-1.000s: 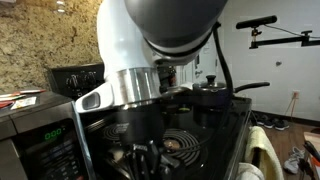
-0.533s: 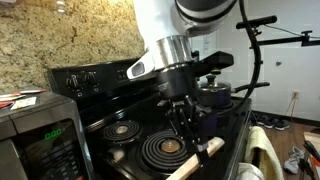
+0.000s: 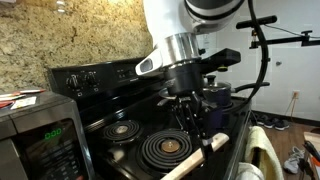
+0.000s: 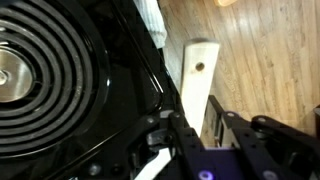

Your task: Move the wooden spoon to the stove then move the spoon to the pan

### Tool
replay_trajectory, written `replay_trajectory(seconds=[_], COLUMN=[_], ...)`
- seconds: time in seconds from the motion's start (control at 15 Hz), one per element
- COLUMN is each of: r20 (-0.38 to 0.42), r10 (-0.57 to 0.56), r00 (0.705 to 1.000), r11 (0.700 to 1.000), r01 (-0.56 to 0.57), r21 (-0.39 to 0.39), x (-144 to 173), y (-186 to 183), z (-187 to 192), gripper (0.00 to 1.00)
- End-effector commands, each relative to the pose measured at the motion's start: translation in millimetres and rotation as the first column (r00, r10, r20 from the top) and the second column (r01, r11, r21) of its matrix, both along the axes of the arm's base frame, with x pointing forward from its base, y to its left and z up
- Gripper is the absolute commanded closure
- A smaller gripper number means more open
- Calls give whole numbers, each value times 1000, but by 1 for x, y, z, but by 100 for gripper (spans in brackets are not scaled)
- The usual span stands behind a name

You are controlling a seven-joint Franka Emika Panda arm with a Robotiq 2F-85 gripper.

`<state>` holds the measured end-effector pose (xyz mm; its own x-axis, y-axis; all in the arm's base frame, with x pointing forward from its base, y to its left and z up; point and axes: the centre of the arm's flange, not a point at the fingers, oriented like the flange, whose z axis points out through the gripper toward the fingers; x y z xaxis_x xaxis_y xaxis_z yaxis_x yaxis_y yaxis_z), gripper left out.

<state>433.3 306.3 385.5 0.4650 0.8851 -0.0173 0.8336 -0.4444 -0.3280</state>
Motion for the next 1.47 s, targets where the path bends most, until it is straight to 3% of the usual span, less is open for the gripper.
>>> replay_trajectory(seconds=[0.0,0.2,0.4,0.67,0.87,0.93,1.07,1.13,1.2,1.4], r20=[99,169,240,342,383,348,352,352,323,299], r10=[-125,-221,-329,-454,-569,-515,-552,-559,-581,-680], r00=[987,961,913,822,728,784,756,751,747,669], r11=[985,948,887,777,672,737,701,694,697,610], r01=[136,252,386,554,680,612,649,656,662,743], r21=[-107,-196,-252,-298,-295,-288,-296,-298,-277,-277], x=[18,26,28,25,18,34,29,28,25,7], y=[-31,-72,-109,-146,-160,-153,-157,-158,-157,-166], z=[22,40,60,72,62,69,64,62,56,38], gripper=[93,93,93,93,93,73,73,93,93,93])
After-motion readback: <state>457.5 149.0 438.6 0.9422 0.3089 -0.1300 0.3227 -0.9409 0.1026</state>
